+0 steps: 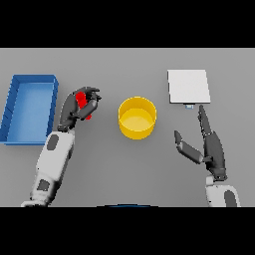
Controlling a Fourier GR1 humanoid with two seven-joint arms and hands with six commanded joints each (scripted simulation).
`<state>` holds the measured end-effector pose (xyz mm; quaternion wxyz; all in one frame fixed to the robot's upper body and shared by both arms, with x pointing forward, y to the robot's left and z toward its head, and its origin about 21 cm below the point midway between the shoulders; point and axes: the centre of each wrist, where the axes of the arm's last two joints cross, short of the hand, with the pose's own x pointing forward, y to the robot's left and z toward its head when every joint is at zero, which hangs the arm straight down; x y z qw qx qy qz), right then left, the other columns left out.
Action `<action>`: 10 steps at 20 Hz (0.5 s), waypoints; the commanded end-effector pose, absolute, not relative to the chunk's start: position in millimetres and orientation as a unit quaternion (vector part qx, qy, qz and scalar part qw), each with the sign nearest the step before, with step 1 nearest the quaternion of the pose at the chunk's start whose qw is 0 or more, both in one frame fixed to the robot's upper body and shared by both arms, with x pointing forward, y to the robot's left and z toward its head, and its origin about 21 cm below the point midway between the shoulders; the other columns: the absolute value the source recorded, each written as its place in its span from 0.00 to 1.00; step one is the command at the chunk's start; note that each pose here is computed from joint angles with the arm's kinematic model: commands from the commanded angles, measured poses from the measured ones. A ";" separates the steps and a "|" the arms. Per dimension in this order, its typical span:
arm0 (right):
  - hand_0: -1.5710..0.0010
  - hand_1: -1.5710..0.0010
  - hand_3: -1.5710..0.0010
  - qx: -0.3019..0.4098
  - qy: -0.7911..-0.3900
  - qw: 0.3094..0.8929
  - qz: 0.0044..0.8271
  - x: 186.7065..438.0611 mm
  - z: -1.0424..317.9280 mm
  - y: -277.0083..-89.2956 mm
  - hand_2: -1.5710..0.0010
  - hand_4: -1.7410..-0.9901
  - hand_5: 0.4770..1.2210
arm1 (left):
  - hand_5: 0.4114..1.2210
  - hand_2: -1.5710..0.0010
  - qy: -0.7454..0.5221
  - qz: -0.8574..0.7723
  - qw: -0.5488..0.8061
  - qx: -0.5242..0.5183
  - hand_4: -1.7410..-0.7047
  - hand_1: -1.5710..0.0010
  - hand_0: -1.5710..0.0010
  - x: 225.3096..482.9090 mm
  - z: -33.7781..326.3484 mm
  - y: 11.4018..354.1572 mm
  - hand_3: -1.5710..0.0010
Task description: Pick up the red beaker and tilt it to pour out 1 green nut into yellow bowl. Pick up the yellow bowl and place it on the metallic measuring scale.
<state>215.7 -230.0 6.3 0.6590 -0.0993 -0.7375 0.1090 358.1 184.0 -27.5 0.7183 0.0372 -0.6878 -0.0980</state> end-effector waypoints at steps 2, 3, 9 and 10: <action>1.00 1.00 1.00 -0.097 -0.742 0.654 0.107 218.1 8.0 -229.0 1.00 0.65 0.22 | 0.82 0.27 -0.693 -0.118 0.710 0.038 0.13 0.28 0.30 358.1 -26.7 180.9 0.38; 1.00 1.00 1.00 -0.100 -0.739 0.658 0.107 218.7 5.4 -233.1 1.00 0.65 0.22 | 0.86 0.22 -0.690 -0.127 0.711 0.042 0.16 0.23 0.24 358.8 -26.0 182.0 0.30; 1.00 1.00 1.00 -0.092 -0.740 0.658 0.098 215.3 8.7 -231.8 1.00 0.64 0.22 | 0.90 0.06 -0.700 -0.100 0.706 0.037 0.12 0.06 0.06 360.3 -20.9 176.5 0.08; 1.00 1.00 1.00 -0.093 -0.744 0.654 0.101 215.8 8.5 -231.0 1.00 0.64 0.23 | 0.89 0.05 -0.711 -0.091 0.696 0.034 0.09 0.05 0.05 359.5 -19.4 175.4 0.06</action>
